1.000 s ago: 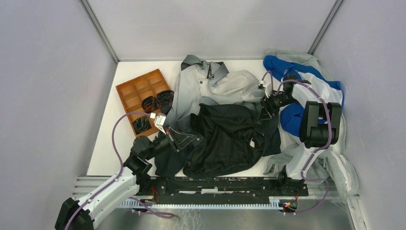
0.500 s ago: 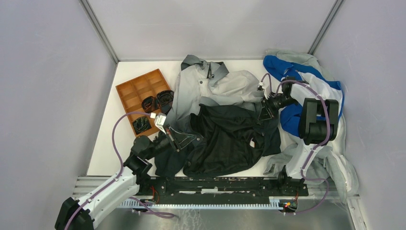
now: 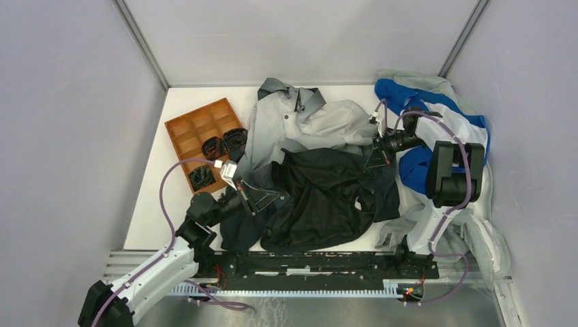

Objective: Zip up the jacket
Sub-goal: Pick up the jacket from the center of the board.

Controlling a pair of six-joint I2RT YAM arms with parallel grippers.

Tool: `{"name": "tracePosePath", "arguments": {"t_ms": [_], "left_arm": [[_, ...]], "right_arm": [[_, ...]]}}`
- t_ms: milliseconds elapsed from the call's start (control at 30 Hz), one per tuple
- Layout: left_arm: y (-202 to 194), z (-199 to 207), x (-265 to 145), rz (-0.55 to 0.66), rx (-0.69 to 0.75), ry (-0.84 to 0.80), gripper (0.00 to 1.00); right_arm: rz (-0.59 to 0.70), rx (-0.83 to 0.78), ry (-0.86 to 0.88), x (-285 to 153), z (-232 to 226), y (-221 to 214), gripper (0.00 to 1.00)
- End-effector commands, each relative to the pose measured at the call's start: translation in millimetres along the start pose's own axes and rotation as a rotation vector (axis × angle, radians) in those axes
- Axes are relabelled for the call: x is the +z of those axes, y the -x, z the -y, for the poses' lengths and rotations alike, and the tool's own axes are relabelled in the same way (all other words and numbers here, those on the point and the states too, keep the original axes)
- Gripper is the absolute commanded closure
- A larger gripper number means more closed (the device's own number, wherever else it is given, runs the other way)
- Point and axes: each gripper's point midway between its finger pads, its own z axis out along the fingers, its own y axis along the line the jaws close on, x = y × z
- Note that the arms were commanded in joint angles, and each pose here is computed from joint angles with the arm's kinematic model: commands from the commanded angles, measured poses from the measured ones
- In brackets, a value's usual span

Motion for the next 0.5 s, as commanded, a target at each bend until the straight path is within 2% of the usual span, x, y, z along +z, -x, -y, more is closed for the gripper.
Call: {"name": "tracePosePath", "arguments": {"t_ms": [0,200,467], "left_arm": [[22,18,4,0.057,0.014,-0.044,0.98],[32,31,8,0.085,0.047,-0.103,0.98],[46,48,23,0.083,0.081,-0.180,0.98]], "right_arm": [[0.140,-0.107,0.033,-20,-30,42,1.00],[0.247,-0.141,0.066,-37,-63,67,1.00],[0.364,-0.090,0.114,-47,-104,79,1.00]]}}
